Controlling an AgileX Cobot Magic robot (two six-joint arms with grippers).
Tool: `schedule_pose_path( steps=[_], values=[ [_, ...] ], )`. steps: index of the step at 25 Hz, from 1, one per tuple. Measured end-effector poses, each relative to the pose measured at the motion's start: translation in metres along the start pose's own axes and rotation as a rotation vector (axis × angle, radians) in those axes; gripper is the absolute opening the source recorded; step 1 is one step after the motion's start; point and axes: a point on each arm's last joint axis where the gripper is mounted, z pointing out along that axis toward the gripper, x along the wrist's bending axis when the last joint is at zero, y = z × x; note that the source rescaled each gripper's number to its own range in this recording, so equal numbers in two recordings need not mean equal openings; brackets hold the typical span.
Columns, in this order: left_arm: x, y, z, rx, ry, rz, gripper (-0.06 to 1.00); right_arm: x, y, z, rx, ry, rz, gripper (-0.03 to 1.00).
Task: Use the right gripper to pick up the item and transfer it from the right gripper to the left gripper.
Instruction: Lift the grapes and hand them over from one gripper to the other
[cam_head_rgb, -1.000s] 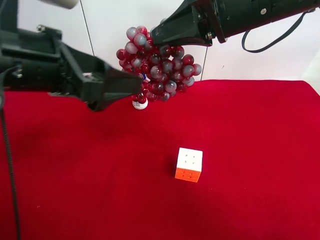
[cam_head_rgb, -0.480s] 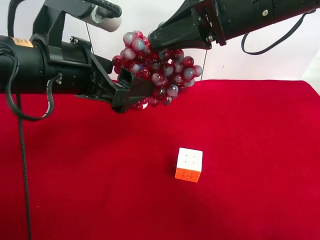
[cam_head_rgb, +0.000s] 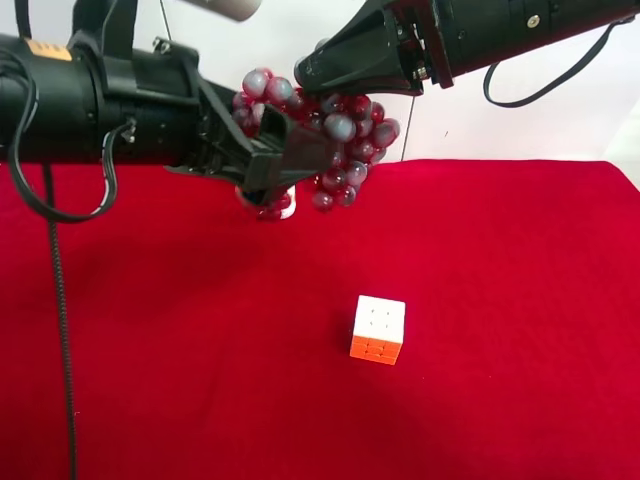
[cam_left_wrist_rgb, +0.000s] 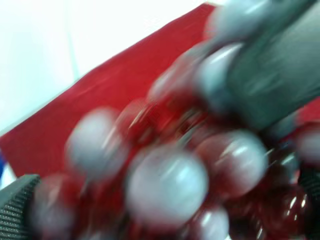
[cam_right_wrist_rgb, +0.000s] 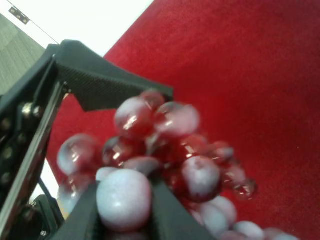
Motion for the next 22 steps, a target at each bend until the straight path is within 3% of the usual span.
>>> schedule_pose_path(
  steps=[5, 19, 22],
  values=[
    [-0.011, 0.002, 0.003, -0.018, -0.026, 0.017, 1.00, 0.001, -0.001, 0.000, 0.011, 0.013, -0.003, 0.00],
    [-0.011, -0.012, 0.022, 0.045, -0.015, 0.013, 1.00, 0.004, -0.001, 0.000, 0.007, 0.044, -0.035, 0.00],
    [-0.010, -0.011, 0.022, 0.035, -0.007, 0.006, 0.83, 0.004, -0.001, 0.000, 0.007, 0.044, -0.035, 0.00]
  ],
)
